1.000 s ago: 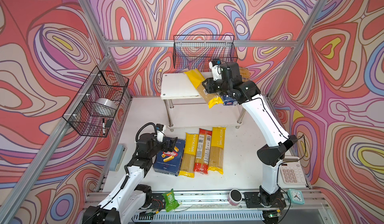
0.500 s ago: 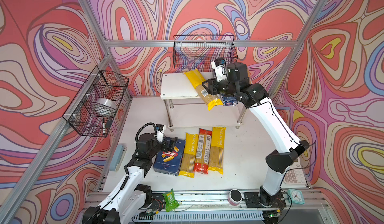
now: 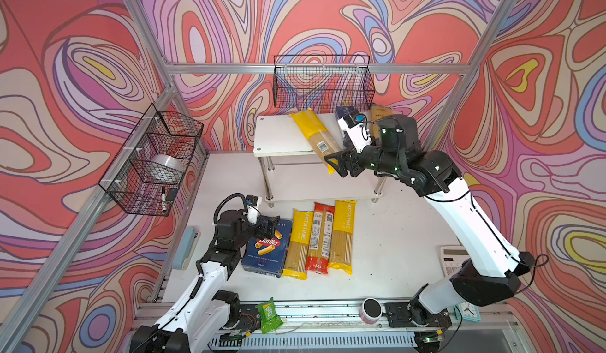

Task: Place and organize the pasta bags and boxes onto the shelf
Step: 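Lower the Pastatime bag onto the shelf top beside the Barilla box, then stand the bag upright against the Barilla box and open the right gripper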

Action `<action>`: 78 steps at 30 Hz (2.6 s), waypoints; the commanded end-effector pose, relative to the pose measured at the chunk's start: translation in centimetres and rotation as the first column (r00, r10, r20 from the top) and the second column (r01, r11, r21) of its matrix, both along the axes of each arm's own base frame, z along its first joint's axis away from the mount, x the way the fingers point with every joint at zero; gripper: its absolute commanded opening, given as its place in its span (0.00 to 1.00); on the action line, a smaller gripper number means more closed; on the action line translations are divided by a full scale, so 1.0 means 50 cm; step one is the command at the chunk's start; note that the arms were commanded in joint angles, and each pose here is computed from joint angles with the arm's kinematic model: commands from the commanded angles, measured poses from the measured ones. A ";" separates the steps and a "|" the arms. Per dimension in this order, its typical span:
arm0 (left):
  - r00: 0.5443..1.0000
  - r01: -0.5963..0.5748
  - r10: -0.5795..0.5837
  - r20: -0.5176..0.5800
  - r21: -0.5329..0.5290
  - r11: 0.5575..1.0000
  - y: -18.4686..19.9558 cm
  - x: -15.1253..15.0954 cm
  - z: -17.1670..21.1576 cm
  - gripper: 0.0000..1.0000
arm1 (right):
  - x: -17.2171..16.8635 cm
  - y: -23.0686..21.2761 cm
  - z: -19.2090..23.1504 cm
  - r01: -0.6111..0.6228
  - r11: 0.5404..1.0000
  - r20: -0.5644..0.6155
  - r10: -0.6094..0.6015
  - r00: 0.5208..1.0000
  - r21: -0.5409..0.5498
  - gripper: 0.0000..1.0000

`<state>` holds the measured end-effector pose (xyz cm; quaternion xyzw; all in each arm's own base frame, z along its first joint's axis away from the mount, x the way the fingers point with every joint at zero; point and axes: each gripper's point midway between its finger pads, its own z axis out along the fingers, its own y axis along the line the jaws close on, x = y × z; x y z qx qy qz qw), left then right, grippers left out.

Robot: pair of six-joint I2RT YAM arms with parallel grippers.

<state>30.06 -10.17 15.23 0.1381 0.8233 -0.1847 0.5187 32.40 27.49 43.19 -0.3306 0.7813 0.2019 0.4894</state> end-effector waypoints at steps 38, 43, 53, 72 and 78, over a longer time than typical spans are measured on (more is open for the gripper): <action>1.000 -0.012 0.012 0.001 0.003 1.000 0.003 0.005 0.004 1.00 | 0.084 0.005 -0.099 0.288 0.929 0.091 -0.274 0.957 -0.232 0.67; 1.000 -0.013 0.013 -0.002 0.004 1.000 0.004 0.004 0.001 1.00 | 0.080 -0.003 -0.076 0.428 0.892 0.080 -0.421 0.904 -0.142 0.45; 1.000 -0.016 0.016 0.000 0.003 1.000 0.005 0.004 0.003 1.00 | 0.049 0.007 -0.080 0.548 0.829 0.077 -0.543 0.836 -0.110 0.15; 1.000 -0.021 0.021 0.010 0.002 1.000 0.007 0.001 0.005 1.00 | 0.056 -0.017 -0.048 0.658 0.749 0.165 -0.641 0.750 -0.078 0.05; 1.000 -0.022 0.022 0.010 0.003 1.000 0.007 0.001 0.004 1.00 | 0.075 -0.004 -0.042 0.647 0.760 0.177 -0.630 0.756 -0.058 0.09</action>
